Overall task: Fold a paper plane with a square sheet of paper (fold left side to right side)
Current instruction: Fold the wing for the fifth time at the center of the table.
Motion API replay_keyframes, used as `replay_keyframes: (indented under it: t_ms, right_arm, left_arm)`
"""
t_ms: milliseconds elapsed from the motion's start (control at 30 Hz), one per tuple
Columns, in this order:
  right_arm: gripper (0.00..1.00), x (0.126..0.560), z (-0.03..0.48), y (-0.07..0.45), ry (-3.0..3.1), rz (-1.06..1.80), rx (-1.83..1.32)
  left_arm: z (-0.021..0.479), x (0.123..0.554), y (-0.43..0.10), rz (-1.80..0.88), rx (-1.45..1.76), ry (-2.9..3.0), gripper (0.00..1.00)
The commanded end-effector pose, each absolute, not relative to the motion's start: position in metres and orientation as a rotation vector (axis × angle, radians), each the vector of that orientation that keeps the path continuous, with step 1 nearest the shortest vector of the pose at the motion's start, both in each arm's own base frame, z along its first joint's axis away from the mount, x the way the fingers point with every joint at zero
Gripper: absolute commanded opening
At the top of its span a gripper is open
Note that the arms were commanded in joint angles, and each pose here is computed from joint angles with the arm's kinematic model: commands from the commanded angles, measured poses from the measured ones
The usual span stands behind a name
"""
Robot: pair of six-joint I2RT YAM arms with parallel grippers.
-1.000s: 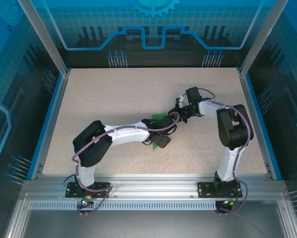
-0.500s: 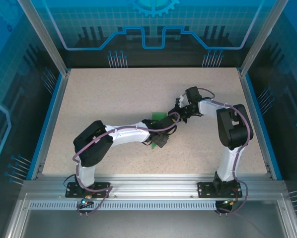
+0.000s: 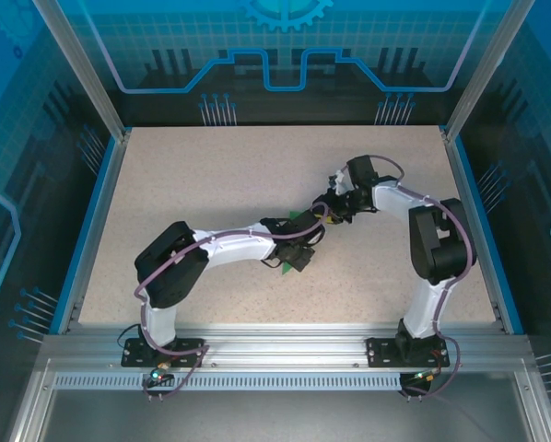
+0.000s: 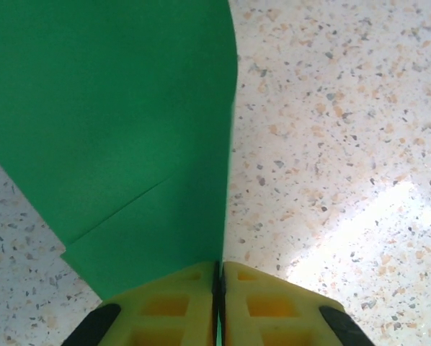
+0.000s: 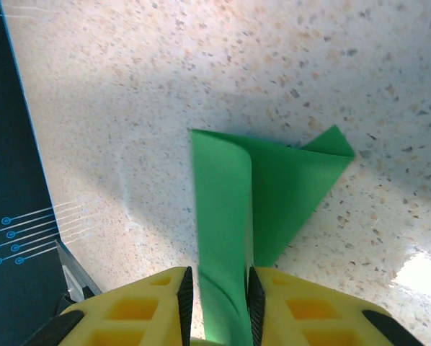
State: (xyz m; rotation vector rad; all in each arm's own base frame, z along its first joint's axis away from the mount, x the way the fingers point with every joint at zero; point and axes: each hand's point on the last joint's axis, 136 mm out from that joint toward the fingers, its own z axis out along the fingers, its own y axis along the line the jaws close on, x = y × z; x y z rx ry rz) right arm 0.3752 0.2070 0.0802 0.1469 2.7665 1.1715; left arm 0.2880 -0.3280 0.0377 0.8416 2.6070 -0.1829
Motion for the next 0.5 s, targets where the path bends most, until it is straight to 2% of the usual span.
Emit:
replay_keyframes:
  t_ms: [0, 167, 467]
  right_arm:
    - [0.51, 0.376, 0.103, 0.169, 2.67, 0.993, 0.16]
    - [0.58, 0.364, 0.101, 0.149, 2.625, 0.922, 0.184]
    - [0.6, 0.337, 0.08, 0.144, 2.63, 0.908, 0.159]
  left_arm:
    - [0.055, 0.285, -0.337, -0.482, 0.746, 2.647, 0.11]
    - [0.057, 0.287, -0.343, -0.716, 0.671, 2.701, 0.11]
    - [0.059, 0.303, -0.345, -1.032, 0.499, 2.734, 0.11]
